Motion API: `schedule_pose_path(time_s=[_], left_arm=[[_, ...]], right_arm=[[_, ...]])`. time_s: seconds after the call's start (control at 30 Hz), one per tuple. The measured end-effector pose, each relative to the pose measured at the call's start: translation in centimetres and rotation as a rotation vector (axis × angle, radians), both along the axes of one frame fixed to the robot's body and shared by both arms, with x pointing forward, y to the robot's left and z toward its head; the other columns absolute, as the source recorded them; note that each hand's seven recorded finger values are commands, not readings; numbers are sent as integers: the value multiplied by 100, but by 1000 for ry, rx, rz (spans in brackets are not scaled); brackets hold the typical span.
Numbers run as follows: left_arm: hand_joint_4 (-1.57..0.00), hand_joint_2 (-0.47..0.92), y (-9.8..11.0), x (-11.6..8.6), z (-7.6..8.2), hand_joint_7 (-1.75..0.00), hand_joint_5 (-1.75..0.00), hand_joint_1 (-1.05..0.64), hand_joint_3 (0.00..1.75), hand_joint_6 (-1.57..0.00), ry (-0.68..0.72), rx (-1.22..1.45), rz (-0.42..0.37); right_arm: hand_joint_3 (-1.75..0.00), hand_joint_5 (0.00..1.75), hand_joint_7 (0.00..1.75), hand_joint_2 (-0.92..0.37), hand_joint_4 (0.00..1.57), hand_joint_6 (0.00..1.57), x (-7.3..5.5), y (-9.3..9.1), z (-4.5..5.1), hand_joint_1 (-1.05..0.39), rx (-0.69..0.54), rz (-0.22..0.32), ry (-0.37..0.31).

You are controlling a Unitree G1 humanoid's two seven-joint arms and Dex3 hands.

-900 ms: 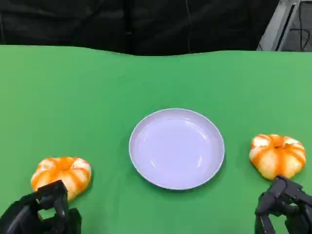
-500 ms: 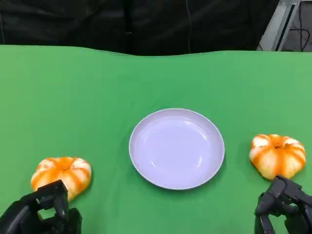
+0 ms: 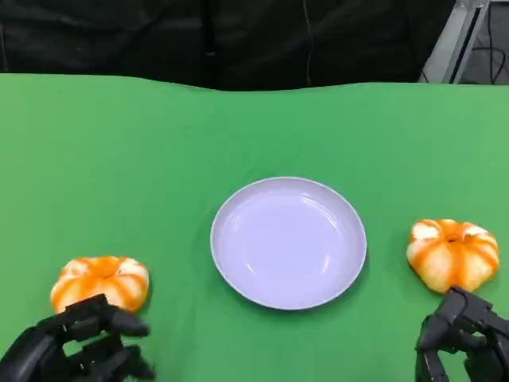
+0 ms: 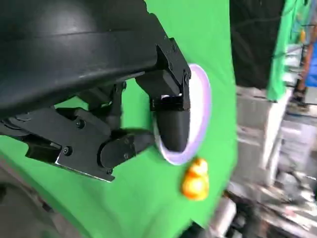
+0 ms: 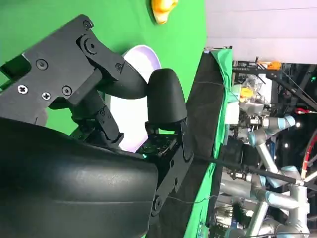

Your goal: Grasp the bread from the table and place it into the plate.

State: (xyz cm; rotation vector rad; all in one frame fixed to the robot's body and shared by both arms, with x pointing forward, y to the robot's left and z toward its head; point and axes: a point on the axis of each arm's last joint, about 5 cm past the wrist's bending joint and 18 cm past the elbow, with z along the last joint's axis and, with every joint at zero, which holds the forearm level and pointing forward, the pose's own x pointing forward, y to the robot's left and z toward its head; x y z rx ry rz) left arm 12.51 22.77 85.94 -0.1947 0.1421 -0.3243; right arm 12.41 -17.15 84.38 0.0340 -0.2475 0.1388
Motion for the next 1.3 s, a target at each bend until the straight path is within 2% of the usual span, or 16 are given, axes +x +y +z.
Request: schedule_pose_path(time_s=[0.2,0.23,0.3,0.37,0.5,0.57,0.63,0.87,1.3], left_arm=[[-52,92,-8,-3,-2,-26,-73,-27,26,-69,2,2,3],[-24,92,-8,-3,-3,-13,-47,-49,25,-46,3,2,3],[-13,92,-25,1,20,-4,-24,-61,21,-38,-18,159,41],[-11,92,-53,9,39,-2,-17,-64,20,-35,-52,355,102],[-10,92,-114,7,40,-1,-14,-65,20,-35,-208,731,181],[-11,92,-130,-16,16,-1,-14,-65,20,-35,-326,878,185],[-11,92,-130,-32,-7,-1,-13,-65,20,-35,-379,921,190],[-14,92,-159,-53,-75,-1,-12,-67,17,-37,-412,975,191],[-16,92,-168,-30,-86,-1,-10,-67,14,-38,-474,1087,177]], right_arm=[[-130,175,159,-50,86,77,0,0,0,-15,0,0,0],[-130,175,159,-50,86,77,0,0,0,-15,0,0,0],[-130,175,159,-50,86,76,1,4,0,-15,0,1,0],[-130,175,159,-50,86,76,2,10,-1,-15,2,1,0],[-130,175,158,-50,86,77,2,12,-1,-14,2,1,0],[-130,175,158,-50,86,77,2,10,1,-14,2,0,-1],[-130,175,158,-50,86,77,2,6,2,-14,1,-2,-2],[-130,175,159,-50,86,77,2,5,3,-14,1,-3,-2],[-130,175,159,-50,86,76,5,-7,5,-15,-4,-3,-3]])
